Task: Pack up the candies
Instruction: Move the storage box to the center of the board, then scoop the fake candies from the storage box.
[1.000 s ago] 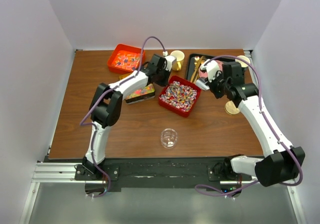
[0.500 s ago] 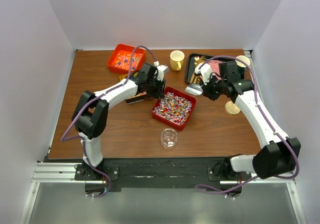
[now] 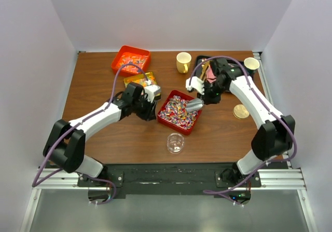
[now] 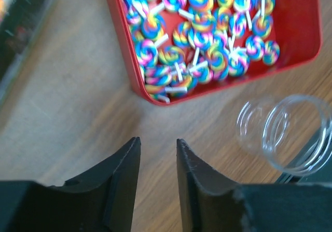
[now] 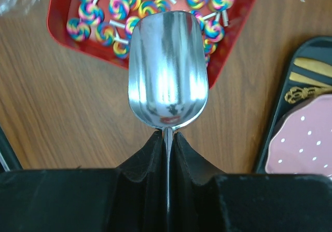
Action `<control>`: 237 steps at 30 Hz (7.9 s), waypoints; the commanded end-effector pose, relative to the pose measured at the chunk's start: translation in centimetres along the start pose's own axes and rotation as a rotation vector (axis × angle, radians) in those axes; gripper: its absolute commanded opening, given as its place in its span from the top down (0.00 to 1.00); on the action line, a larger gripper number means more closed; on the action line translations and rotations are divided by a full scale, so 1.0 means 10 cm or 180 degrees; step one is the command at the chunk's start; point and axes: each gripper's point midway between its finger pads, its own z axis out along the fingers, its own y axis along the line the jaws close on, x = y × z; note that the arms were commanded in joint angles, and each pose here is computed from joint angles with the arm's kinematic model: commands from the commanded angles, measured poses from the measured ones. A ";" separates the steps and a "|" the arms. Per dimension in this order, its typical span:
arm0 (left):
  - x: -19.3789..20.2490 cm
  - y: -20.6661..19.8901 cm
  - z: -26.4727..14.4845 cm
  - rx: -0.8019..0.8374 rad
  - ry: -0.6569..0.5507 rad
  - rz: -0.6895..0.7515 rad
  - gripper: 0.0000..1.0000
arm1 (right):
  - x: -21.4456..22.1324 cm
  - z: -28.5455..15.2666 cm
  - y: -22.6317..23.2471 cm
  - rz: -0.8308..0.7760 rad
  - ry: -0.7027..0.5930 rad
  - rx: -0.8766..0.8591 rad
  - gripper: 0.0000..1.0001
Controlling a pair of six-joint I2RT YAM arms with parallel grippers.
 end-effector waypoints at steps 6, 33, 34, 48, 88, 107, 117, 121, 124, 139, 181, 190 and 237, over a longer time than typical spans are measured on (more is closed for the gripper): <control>-0.15 -0.06 0.04 0.0281 -0.0646 0.1108 0.56 | -0.04 -0.01 -0.25 -0.0684 0.0564 -0.0012 1.00; 0.16 -0.36 0.44 0.1081 -0.0890 0.1377 0.49 | 0.00 0.39 -0.27 -0.1197 0.1579 -0.0343 1.00; 0.18 -0.35 0.46 0.1086 -0.0887 0.1380 0.49 | 0.00 0.41 -0.20 -0.1171 0.1547 -0.0428 1.00; 0.19 -0.48 0.46 0.1282 -0.1259 0.1199 0.50 | 0.30 0.59 0.10 -0.0605 0.1221 -0.0675 1.00; 0.08 -0.08 0.17 0.1209 -0.1179 0.0971 0.49 | -0.40 1.25 0.02 -0.0042 0.0825 -0.0147 1.00; 0.00 0.59 0.13 0.1512 -0.0383 0.2730 0.43 | -0.31 1.17 -0.02 0.0093 0.0778 -0.0146 1.00; -0.38 0.68 0.01 0.1344 -0.0666 0.2719 0.44 | -0.24 1.11 -0.04 0.0162 0.0772 -0.0128 1.00; -0.29 0.86 -0.10 0.1032 -0.0490 0.2814 0.42 | -0.27 1.13 -0.07 0.0187 0.0739 -0.0114 1.00; -0.12 0.96 -0.04 0.1088 -0.0287 0.2742 0.42 | -0.30 1.14 -0.11 0.0201 0.0717 -0.0093 1.00; -0.17 0.91 0.41 0.1362 -0.0517 0.2835 0.43 | -0.33 1.02 -0.20 -0.0008 0.0988 0.0095 1.00; 0.02 0.78 0.63 0.2090 -0.0320 0.2759 0.68 | -0.98 1.51 -0.08 0.0791 0.0704 0.0334 1.00; -0.16 0.83 0.60 0.1868 -0.0461 0.2583 0.65 | -0.88 1.69 0.15 -0.0120 0.0527 0.0312 1.00; 0.00 0.07 0.59 0.1656 -0.0657 0.0729 0.59 | -0.85 1.79 1.09 0.0641 0.0401 -0.1162 1.00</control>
